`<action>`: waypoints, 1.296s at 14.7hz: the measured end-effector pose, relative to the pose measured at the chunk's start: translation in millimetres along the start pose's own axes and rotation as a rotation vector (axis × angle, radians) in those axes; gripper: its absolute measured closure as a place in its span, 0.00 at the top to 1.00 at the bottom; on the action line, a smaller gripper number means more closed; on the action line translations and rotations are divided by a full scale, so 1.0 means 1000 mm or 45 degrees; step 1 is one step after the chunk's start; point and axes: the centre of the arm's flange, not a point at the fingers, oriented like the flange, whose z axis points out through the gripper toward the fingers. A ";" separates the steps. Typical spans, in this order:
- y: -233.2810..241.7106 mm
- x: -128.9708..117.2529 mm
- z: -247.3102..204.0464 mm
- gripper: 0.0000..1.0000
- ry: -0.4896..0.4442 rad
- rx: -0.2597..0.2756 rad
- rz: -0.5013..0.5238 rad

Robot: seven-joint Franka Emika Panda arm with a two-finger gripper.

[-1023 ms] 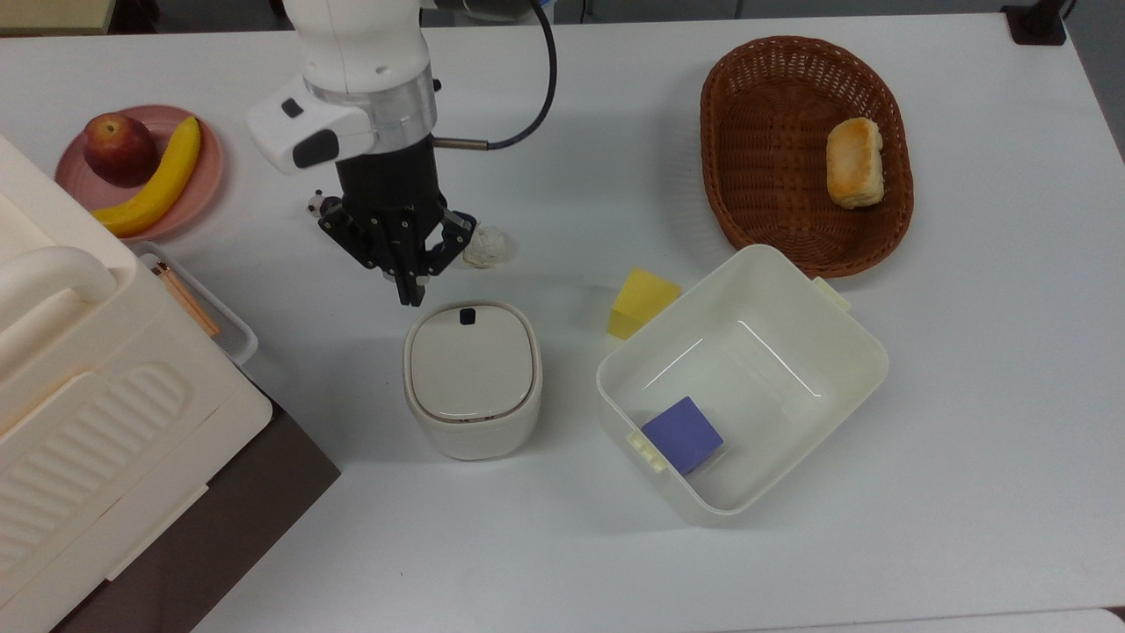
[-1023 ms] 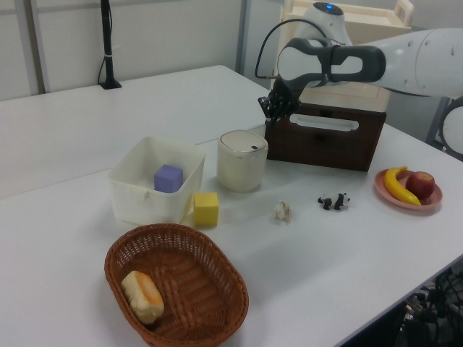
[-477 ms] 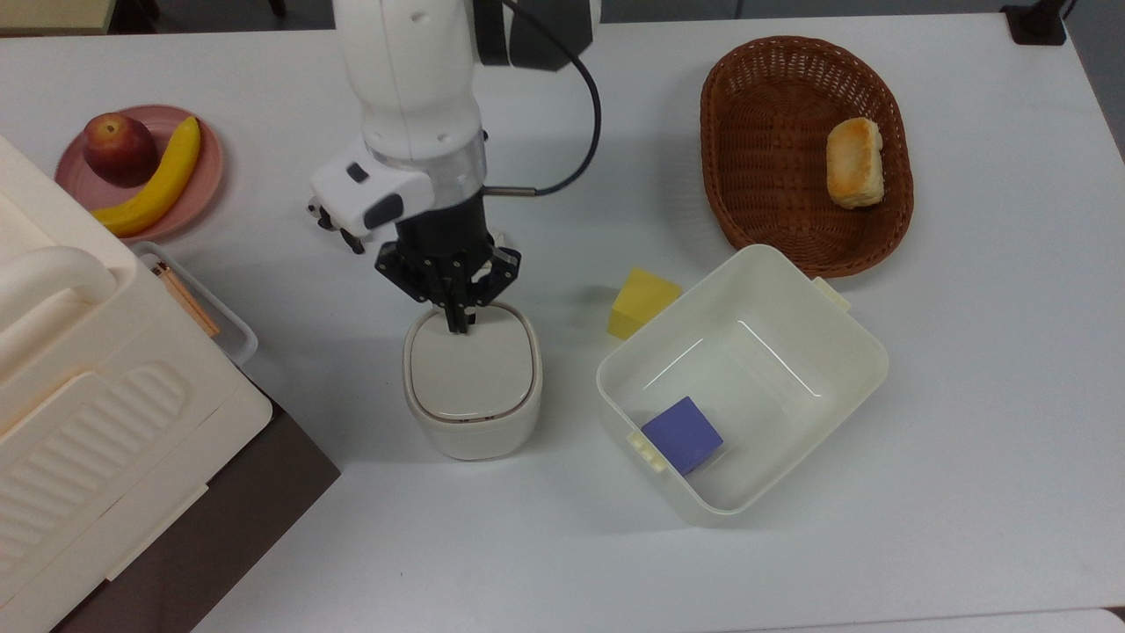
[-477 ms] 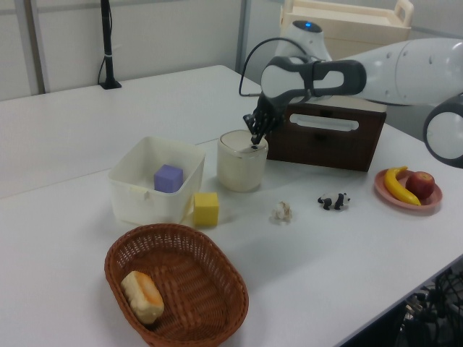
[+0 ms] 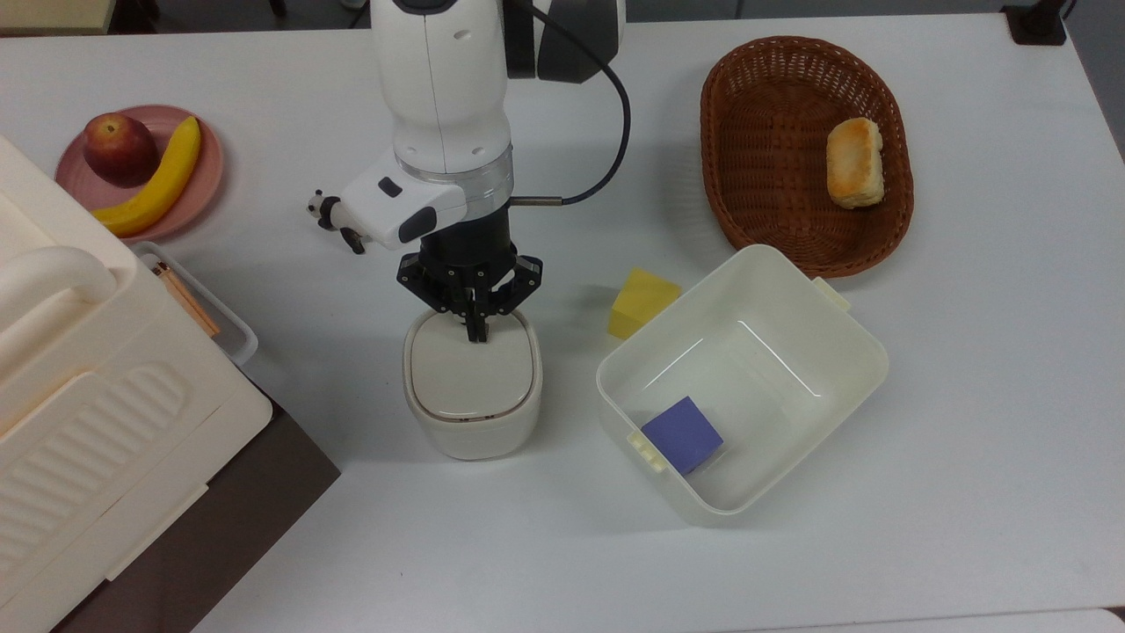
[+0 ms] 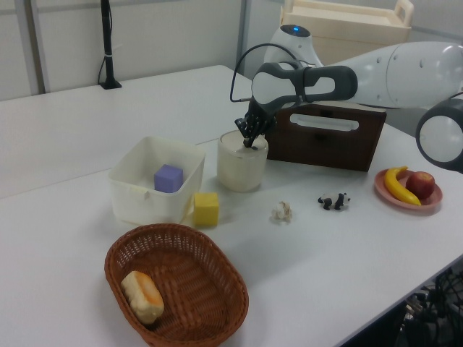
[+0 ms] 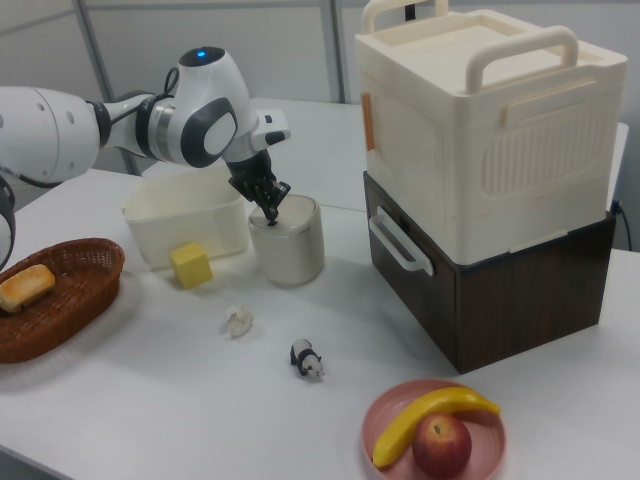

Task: Open the trash can

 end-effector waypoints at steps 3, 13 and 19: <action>0.005 -0.006 -0.022 0.09 -0.101 -0.003 0.008; 0.034 -0.060 -0.160 0.65 -0.408 0.000 0.034; 0.038 -0.063 -0.159 1.00 -0.423 -0.041 0.011</action>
